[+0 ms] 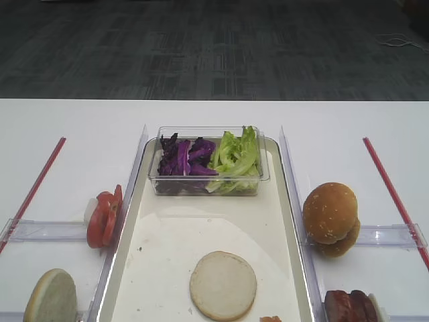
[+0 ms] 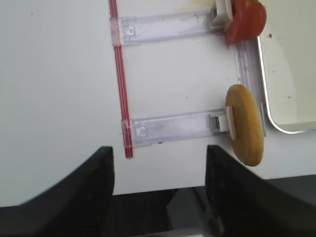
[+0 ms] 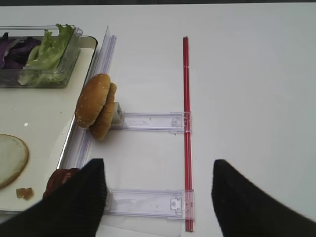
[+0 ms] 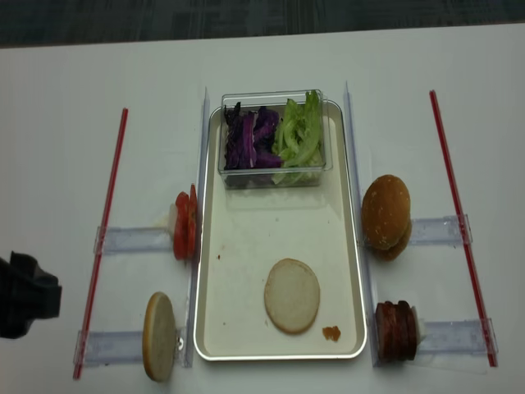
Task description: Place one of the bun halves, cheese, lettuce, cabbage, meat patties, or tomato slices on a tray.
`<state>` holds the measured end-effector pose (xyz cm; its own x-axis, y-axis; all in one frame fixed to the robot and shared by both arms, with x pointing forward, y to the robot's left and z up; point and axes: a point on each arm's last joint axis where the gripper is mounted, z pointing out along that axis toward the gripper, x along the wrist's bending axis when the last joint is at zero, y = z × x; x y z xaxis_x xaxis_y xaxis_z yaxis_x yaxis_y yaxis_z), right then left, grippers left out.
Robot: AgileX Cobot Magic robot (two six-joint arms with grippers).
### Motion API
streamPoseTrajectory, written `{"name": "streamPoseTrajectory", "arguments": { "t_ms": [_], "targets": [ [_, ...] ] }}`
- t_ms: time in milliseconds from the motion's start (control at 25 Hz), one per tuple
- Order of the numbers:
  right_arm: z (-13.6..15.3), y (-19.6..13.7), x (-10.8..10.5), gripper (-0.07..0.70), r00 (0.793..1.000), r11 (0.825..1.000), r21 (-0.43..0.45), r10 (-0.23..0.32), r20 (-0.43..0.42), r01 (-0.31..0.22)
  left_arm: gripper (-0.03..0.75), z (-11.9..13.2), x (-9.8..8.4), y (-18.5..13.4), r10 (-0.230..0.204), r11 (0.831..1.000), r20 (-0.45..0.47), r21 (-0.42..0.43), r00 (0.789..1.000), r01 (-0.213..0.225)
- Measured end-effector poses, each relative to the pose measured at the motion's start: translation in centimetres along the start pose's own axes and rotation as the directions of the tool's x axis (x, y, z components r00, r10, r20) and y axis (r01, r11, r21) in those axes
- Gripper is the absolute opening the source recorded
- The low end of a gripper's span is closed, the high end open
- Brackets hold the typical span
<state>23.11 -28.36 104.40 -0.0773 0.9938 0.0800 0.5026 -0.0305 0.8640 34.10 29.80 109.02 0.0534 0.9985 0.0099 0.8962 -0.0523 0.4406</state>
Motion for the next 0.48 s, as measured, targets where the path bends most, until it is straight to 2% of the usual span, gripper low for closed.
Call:
{"name": "streamPoseTrajectory", "arguments": {
  "t_ms": [200,480],
  "targets": [
    [0.0,0.0,0.0,0.468,1.0,1.0,0.0,0.0,0.0,0.0,0.42,-0.8,-0.1,-2.4,-0.012,0.997,0.007,-0.071,1.0,0.012],
    [0.0,0.0,0.0,0.468,1.0,1.0,0.0,0.0,0.0,0.0,0.42,-1.6,-0.2,-5.0,-0.014,0.984,0.007,-0.179,1.0,0.015]
  ]
}}
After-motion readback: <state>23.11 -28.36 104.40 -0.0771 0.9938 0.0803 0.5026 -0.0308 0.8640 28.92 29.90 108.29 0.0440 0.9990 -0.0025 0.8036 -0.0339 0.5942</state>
